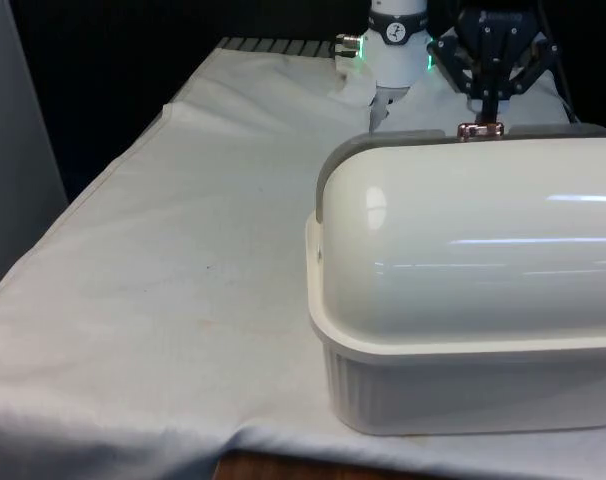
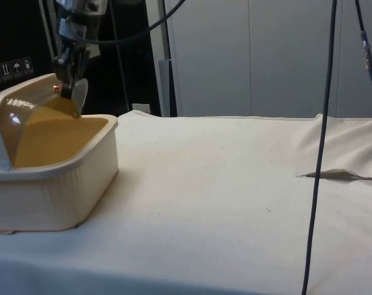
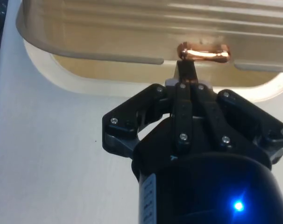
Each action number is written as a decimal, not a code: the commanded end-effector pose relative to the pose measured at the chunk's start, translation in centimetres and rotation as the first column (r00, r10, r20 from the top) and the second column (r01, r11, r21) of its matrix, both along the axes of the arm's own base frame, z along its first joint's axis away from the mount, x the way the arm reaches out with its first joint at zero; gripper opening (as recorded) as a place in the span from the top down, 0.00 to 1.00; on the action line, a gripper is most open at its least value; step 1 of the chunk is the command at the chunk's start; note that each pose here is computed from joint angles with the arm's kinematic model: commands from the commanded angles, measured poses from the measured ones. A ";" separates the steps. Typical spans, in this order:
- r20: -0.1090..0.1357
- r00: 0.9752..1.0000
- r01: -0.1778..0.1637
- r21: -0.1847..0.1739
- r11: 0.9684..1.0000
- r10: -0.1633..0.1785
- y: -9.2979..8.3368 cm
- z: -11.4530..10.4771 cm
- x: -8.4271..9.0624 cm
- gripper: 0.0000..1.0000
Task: Open the lid, then close it.
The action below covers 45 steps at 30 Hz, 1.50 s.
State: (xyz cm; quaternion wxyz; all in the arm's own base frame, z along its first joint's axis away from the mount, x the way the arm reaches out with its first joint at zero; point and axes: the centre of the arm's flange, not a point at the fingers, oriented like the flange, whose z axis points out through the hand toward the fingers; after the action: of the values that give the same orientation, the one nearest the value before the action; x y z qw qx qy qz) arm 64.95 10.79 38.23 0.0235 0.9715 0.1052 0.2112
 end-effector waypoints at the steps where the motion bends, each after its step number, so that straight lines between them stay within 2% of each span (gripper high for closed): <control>1: 0.007 1.000 0.000 -0.007 1.000 0.000 -0.1 0.3 0.4 1.00; 2: 0.004 1.000 0.001 0.000 1.000 -0.001 0.0 0.2 0.2 1.00; 9: 0.040 0.999 0.000 -0.006 1.000 0.001 -0.1 1.6 1.9 1.00; 12: 0.048 0.999 0.000 -0.005 1.000 0.000 -0.1 1.9 2.2 1.00; 21: 0.088 0.996 0.004 0.001 1.000 -0.004 0.0 3.4 3.6 1.00; 25: 0.100 0.995 0.005 -0.006 1.000 -0.004 0.0 4.8 4.3 1.00; 29: 0.105 0.994 0.004 -0.011 1.000 -0.003 -0.1 5.9 4.5 1.00; 30: 0.109 0.994 0.004 -0.003 1.000 -0.004 0.0 5.6 4.6 1.00; 32: 0.108 0.994 0.004 -0.014 1.000 -0.003 -0.1 7.1 4.7 1.00; 39: 0.112 0.994 0.003 -0.018 1.000 -0.001 -0.2 9.5 4.7 1.00; 41: 0.115 0.993 0.001 -0.011 1.000 0.001 0.0 9.5 4.8 1.00; 42: 0.111 0.994 0.002 -0.020 1.000 0.000 -0.1 10.5 4.7 1.00; 45: 0.108 0.994 0.001 -0.022 1.000 0.002 -0.1 11.3 4.7 1.00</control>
State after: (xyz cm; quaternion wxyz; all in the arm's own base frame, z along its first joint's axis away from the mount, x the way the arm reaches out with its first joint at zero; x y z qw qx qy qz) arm 69.72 10.73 49.37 0.0365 0.9577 0.1047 0.2655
